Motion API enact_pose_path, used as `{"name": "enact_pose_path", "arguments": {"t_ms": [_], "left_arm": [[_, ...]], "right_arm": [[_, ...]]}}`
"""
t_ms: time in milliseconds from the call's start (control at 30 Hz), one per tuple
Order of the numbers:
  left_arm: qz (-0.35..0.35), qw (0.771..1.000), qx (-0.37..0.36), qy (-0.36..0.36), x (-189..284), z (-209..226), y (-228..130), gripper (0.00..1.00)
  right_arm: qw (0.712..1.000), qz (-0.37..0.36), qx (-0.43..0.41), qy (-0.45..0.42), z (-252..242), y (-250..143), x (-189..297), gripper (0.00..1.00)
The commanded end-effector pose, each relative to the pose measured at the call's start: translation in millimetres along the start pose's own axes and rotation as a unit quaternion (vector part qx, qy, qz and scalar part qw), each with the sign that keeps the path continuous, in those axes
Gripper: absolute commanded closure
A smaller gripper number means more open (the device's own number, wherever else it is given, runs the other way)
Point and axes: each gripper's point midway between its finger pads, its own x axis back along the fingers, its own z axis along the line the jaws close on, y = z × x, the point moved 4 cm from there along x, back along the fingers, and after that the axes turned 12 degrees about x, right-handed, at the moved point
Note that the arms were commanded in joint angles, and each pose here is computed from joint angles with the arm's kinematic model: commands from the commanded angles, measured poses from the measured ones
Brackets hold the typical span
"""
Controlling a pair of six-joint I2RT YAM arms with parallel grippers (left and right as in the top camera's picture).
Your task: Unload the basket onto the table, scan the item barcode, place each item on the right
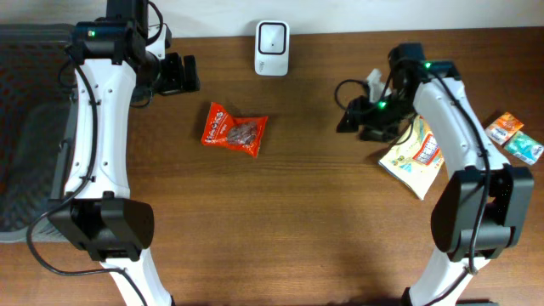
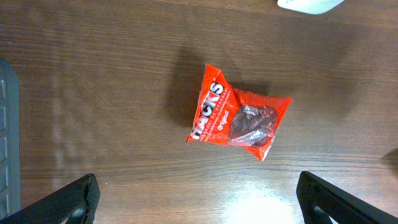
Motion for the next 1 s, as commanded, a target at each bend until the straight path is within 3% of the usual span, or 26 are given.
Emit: {"name": "enact_pose_path", "arguments": {"t_ms": [0,167,267,367,500,633,667,733,767,800,833,967], "left_arm": [[-0.009,1.0,0.002,-0.002,5.8,-2.0,1.1,0.01],[-0.009,1.0,0.002,-0.002,5.8,-2.0,1.1,0.01],[-0.008,1.0,0.002,-0.002,5.8,-2.0,1.0,0.01],[-0.008,1.0,0.002,-0.002,5.8,-2.0,1.0,0.01],[-0.009,1.0,0.002,-0.002,5.8,-2.0,1.1,0.01],[-0.009,1.0,0.002,-0.002,5.8,-2.0,1.1,0.01],[-0.009,1.0,0.002,-0.002,5.9,-2.0,1.1,0.01],[-0.009,1.0,0.002,-0.002,5.8,-2.0,1.1,0.01],[-0.008,1.0,0.002,-0.002,5.8,-2.0,1.0,0.01],[-0.009,1.0,0.002,-0.002,5.8,-2.0,1.1,0.01],[-0.009,1.0,0.002,-0.002,5.8,-2.0,1.1,0.01],[-0.009,1.0,0.002,-0.002,5.8,-2.0,1.1,0.01]], "right_arm": [[0.968,0.013,-0.023,-0.249,-58.4,-9.5,33.3,0.01],[0.96,0.086,0.012,-0.267,-67.9,-39.4,1.0,0.01],[0.938,0.101,0.018,-0.331,-87.0,-51.6,-15.7,0.01],[0.903,0.086,0.002,-0.42,-116.8,-60.3,-26.6,0.01],[0.882,0.037,0.007,-0.469,-138.5,-56.9,-43.5,0.01],[0.881,-0.003,0.004,-0.473,-151.0,-64.2,-69.4,0.02],[0.882,-0.009,0.003,-0.471,-152.7,-66.4,-74.1,0.15],[0.897,-0.016,0.003,-0.441,-149.7,-69.1,-86.3,0.55],[0.911,-0.016,0.002,-0.412,-144.1,-69.1,-93.0,0.8],[0.922,-0.017,0.002,-0.387,-139.1,-68.5,-97.8,0.89],[0.933,-0.019,0.003,-0.358,-132.7,-66.9,-102.8,0.96],[0.981,-0.039,0.011,-0.188,-87.8,-48.5,-115.8,0.96]]}}
